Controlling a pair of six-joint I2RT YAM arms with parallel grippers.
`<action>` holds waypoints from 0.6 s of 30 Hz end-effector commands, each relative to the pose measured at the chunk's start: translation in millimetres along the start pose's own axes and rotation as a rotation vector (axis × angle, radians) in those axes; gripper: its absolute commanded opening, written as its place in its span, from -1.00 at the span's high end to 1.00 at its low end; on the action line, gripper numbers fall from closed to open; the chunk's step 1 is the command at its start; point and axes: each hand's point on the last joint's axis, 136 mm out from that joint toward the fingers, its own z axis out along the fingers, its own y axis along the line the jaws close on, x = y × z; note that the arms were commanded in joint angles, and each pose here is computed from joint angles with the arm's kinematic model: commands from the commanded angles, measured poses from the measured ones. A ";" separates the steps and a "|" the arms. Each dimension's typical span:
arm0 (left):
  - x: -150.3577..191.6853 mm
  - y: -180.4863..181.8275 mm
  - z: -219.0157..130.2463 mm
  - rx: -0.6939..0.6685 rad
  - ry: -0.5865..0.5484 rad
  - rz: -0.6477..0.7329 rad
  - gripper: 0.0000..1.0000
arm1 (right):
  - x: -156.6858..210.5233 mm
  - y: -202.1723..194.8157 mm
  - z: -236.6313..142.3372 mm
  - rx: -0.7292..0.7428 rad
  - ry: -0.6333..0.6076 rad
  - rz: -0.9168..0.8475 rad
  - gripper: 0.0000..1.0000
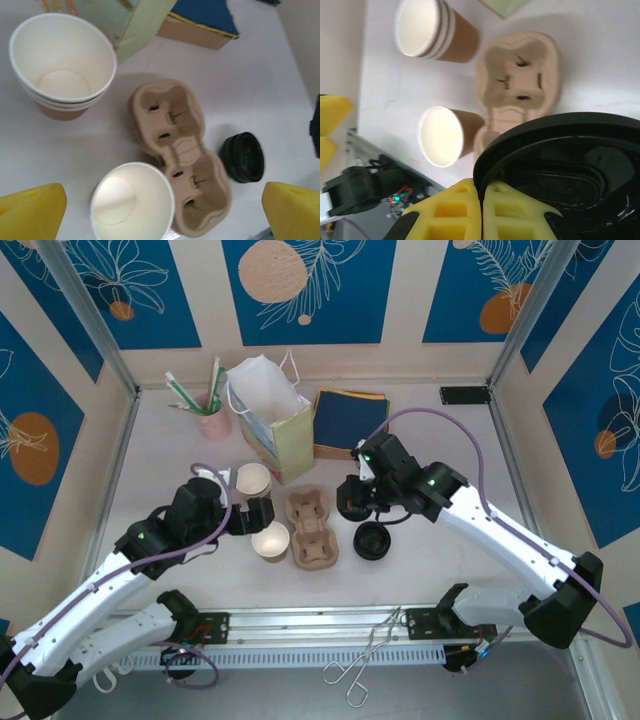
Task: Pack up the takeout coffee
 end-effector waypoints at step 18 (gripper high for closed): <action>-115.4 -84.1 -25.6 0.736 -0.149 -0.497 -1.00 | -46.2 147.2 -72.7 -0.819 -0.235 -0.353 0.88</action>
